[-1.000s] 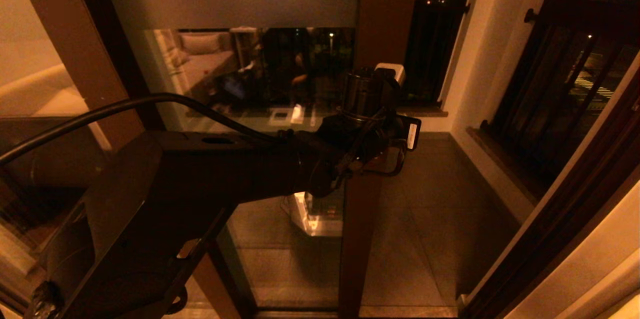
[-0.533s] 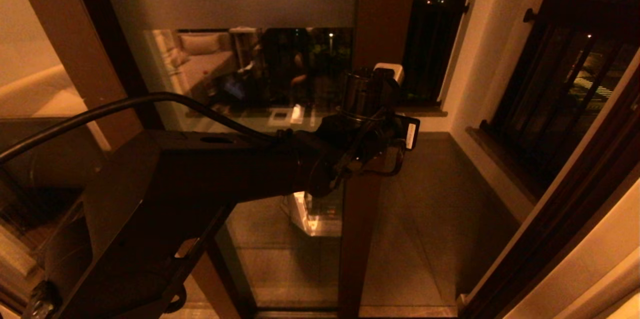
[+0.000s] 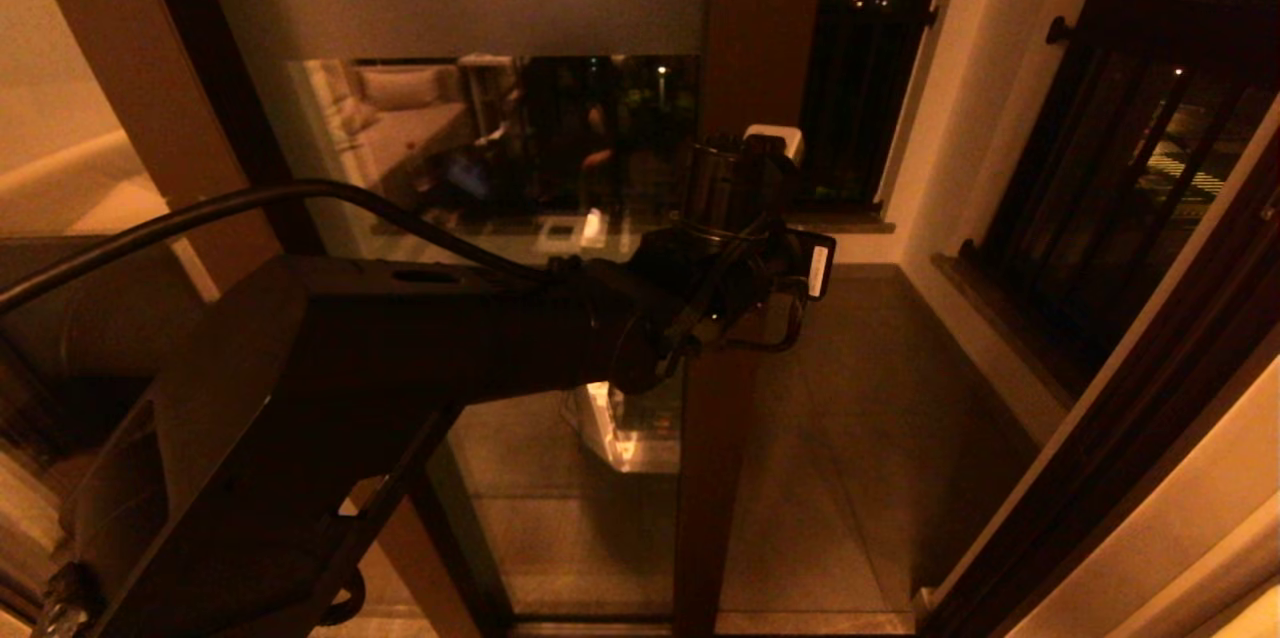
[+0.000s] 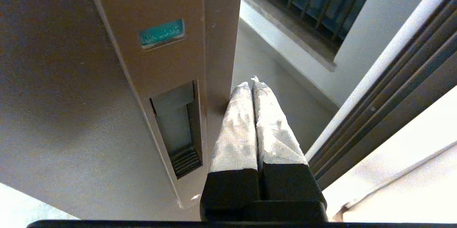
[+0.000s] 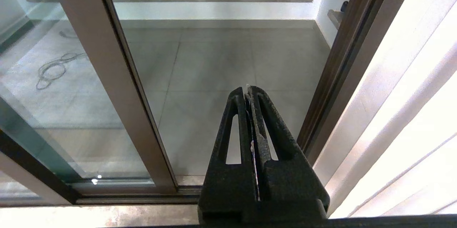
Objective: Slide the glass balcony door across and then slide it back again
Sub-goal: Open the slid door
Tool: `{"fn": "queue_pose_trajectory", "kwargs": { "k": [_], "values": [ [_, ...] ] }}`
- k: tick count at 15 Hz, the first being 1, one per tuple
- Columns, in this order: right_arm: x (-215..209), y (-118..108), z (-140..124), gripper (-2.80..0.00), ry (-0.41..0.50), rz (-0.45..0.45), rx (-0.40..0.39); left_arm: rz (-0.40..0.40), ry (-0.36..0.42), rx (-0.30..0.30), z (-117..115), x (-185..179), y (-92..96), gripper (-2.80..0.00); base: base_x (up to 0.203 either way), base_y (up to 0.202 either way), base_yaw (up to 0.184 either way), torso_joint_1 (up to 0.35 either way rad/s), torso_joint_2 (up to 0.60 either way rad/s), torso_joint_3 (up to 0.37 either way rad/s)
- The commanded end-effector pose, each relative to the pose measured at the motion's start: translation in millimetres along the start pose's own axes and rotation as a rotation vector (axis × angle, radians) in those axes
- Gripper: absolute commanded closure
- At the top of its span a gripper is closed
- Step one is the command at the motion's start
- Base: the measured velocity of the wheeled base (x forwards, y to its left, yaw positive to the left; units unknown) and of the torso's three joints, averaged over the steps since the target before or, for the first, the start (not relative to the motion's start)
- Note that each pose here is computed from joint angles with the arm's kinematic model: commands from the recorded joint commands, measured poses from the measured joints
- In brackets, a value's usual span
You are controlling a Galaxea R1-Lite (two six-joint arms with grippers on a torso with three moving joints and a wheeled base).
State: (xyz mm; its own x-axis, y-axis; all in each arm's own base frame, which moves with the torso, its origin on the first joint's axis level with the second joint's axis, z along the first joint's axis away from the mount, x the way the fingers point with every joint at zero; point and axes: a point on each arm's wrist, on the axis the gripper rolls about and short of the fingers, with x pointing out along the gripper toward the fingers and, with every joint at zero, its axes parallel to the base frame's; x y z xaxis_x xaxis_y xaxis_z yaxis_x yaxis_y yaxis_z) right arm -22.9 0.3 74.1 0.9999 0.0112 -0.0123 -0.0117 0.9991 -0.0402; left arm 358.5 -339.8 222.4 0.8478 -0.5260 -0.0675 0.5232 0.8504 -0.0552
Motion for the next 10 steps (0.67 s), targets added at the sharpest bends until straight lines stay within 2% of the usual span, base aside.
{"fn": "queue_pose_trajectory", "kwargs": {
  "k": [1,10],
  "values": [
    [0,0,0,0.0,0.002,0.0,-0.001,0.005,0.0,0.0,4,-6,1.0,0.0,0.0,0.0,0.0,0.0,0.0,0.0],
    [0,0,0,0.0,0.001,0.001,-0.001,0.072,-0.006,-0.003,12,-13,15.6,0.0,0.0,0.0,0.0,0.0,0.0,0.0]
  ]
}}
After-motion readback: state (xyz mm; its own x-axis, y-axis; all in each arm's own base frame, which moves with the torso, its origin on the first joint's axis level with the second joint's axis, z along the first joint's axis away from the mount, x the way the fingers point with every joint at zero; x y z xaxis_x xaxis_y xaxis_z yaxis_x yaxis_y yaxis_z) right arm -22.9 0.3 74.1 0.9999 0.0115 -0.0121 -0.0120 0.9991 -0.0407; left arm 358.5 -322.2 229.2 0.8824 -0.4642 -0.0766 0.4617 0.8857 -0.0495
